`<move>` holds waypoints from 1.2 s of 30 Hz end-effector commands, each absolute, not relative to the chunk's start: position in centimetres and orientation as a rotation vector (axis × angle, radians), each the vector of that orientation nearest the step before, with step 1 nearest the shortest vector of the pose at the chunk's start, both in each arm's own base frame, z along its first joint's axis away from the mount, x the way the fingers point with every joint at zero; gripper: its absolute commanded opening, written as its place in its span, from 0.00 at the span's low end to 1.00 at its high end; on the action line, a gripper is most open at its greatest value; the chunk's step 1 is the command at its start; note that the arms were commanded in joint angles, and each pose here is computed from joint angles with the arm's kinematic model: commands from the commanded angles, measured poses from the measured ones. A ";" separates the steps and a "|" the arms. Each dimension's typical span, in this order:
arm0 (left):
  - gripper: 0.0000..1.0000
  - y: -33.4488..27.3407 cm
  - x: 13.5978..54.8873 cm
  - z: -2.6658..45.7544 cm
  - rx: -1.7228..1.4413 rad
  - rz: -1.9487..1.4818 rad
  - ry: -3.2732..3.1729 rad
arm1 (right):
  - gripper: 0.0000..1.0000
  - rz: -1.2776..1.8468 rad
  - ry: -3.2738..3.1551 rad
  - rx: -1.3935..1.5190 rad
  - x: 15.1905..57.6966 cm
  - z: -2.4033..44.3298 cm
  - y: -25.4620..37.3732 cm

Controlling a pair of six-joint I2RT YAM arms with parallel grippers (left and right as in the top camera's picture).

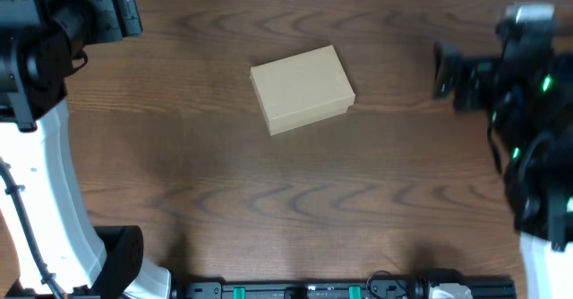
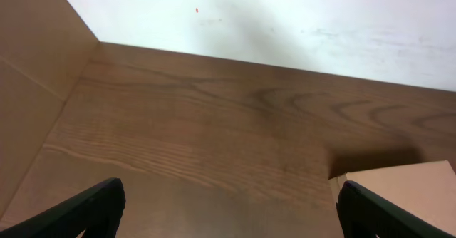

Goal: Pack container

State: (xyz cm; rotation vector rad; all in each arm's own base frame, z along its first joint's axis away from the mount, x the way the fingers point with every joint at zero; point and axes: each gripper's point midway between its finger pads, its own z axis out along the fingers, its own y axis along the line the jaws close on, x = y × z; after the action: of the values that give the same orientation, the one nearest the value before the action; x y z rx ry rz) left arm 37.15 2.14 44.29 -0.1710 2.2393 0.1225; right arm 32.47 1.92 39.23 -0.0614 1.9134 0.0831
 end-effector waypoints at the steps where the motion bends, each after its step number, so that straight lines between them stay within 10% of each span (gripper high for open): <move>1: 0.96 2.4 37.2 44.2 -0.176 0.138 2.244 | 0.99 0.063 1.907 -0.064 30.3 36.9 1.6; 22: 0.96 2.4 37.2 44.2 -0.176 0.137 2.244 | 0.99 0.044 1.808 -0.036 23.7 20.8 0.8; 36: 0.96 2.4 37.2 44.2 -0.176 0.138 2.244 | 0.99 0.044 1.717 -0.033 22.8 18.4 0.8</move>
State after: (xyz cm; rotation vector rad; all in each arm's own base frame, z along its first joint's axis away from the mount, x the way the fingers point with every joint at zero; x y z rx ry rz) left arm 37.15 2.14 44.29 -0.1710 2.2393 0.1225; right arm 22.93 1.06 18.35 -0.0392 1.7419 0.0566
